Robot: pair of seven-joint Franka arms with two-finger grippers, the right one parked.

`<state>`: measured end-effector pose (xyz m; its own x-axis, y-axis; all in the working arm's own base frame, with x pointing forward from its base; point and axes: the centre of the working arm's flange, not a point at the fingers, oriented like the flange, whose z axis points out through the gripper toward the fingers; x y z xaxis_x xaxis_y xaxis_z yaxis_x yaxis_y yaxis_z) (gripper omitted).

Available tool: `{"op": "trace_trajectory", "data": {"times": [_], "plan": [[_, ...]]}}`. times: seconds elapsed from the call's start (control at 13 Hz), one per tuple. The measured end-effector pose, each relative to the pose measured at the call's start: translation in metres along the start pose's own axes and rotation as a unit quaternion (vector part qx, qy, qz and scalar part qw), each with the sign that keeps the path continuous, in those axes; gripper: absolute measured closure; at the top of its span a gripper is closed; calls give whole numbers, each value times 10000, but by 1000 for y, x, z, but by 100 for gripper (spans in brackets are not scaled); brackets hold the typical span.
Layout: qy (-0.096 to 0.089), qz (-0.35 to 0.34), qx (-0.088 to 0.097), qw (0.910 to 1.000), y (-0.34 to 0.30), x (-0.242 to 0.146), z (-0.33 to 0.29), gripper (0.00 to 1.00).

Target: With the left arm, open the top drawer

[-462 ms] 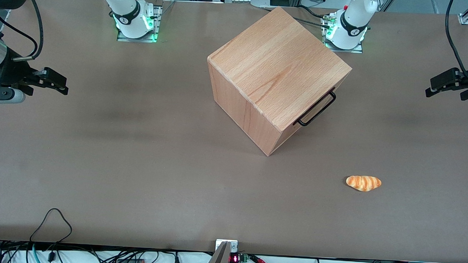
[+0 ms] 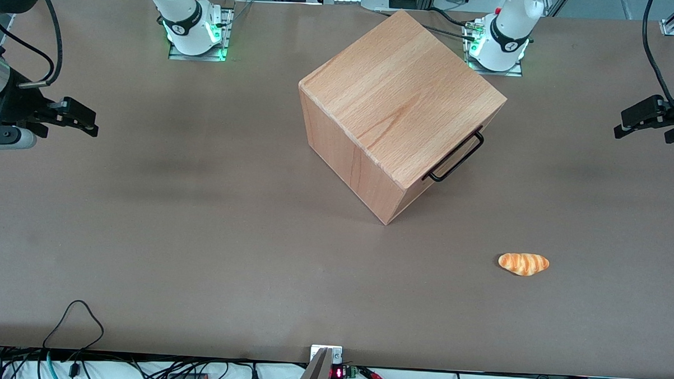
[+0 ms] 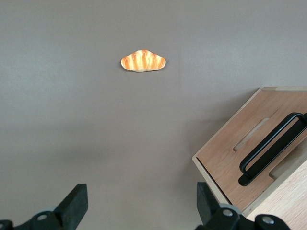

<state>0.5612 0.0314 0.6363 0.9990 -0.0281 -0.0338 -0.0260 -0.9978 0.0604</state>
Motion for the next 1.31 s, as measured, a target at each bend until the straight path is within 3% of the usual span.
{"op": "trace_trajectory", "data": {"times": [0.77, 1.15, 1.31], "plan": [[-51, -14, -4, 10000, -2, 2, 5, 0], [-406, 194, -87, 9989, 18, 10, 43, 0], [-388, 614, -106, 9973, 60, 19, 65, 0]]}}
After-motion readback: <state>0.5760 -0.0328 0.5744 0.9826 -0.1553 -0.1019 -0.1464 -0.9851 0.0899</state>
